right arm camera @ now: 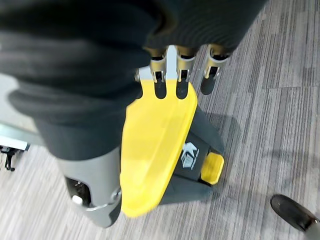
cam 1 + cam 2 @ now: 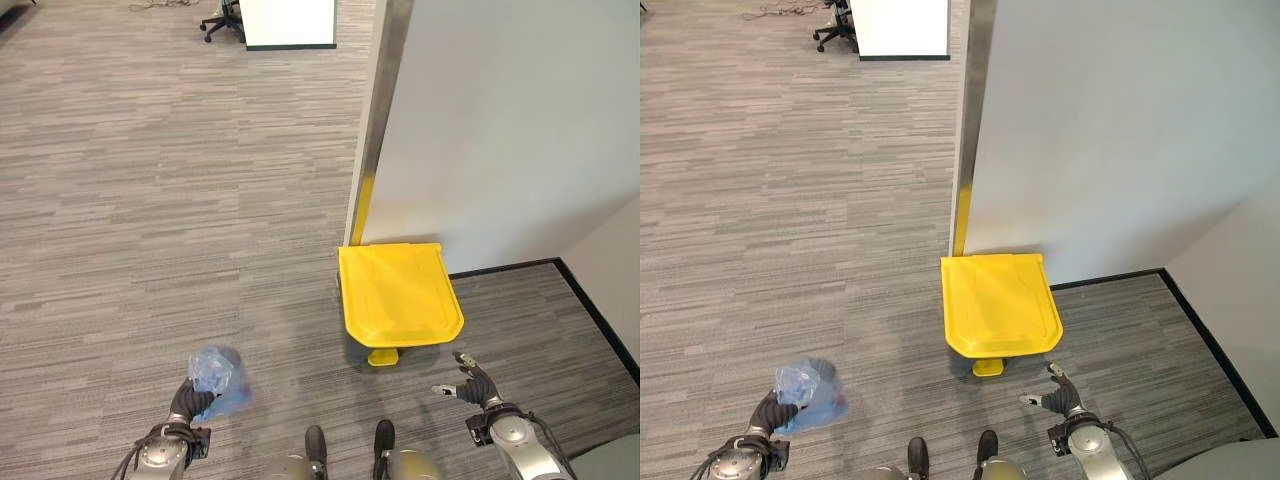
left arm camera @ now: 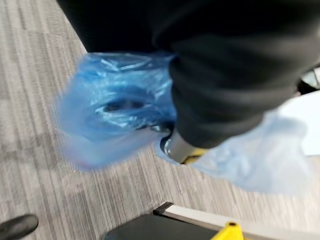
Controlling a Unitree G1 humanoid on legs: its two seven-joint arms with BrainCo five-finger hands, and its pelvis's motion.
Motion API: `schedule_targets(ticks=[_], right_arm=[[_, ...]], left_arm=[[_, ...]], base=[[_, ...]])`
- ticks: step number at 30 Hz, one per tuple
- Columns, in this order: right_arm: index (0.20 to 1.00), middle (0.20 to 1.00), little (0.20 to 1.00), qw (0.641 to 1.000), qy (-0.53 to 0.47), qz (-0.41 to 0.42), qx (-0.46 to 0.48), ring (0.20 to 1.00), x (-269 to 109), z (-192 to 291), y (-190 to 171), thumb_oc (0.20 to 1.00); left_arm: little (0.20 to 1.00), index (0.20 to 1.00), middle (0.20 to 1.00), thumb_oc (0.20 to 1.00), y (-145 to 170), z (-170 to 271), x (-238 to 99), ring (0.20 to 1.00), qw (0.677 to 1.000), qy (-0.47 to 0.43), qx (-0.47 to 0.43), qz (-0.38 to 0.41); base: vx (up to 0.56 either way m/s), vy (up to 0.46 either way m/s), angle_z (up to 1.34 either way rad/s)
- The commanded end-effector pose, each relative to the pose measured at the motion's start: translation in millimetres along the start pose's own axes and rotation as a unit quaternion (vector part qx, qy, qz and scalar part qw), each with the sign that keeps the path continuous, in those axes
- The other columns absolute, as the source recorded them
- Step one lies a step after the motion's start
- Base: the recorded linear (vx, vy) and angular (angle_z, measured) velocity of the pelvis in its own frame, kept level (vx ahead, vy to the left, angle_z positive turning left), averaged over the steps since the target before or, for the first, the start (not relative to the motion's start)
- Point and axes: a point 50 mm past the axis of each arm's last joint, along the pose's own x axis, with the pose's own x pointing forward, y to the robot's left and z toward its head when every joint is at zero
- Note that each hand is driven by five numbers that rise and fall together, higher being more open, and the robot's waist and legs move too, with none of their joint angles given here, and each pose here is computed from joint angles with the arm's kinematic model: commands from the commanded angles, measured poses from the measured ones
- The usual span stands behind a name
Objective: Gather garbage on tea table into small bin, then transfer packed bag to large trash can.
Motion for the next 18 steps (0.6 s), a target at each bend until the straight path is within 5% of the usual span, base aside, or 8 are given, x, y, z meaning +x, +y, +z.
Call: schedule_targets(ticks=[1,18], right_arm=[[1.000,1.000,1.000,0.999,-0.018,-0.024,-0.018,1.000,4,7,-18,1.000],[1.000,1.000,1.000,1.000,-0.021,-0.020,-0.008,1.000,5,11,-10,1.000]], left_arm=[[0.200,0.200,0.200,0.200,4,29,7,0.200,0.998,-0.061,-0.002,0.001],[0.200,0.200,0.200,0.200,10,38,9,0.200,0.997,-0.074,0.005,0.010]], base=[[0.07,-0.042,-0.11],[0.01,0.055,-0.09]])
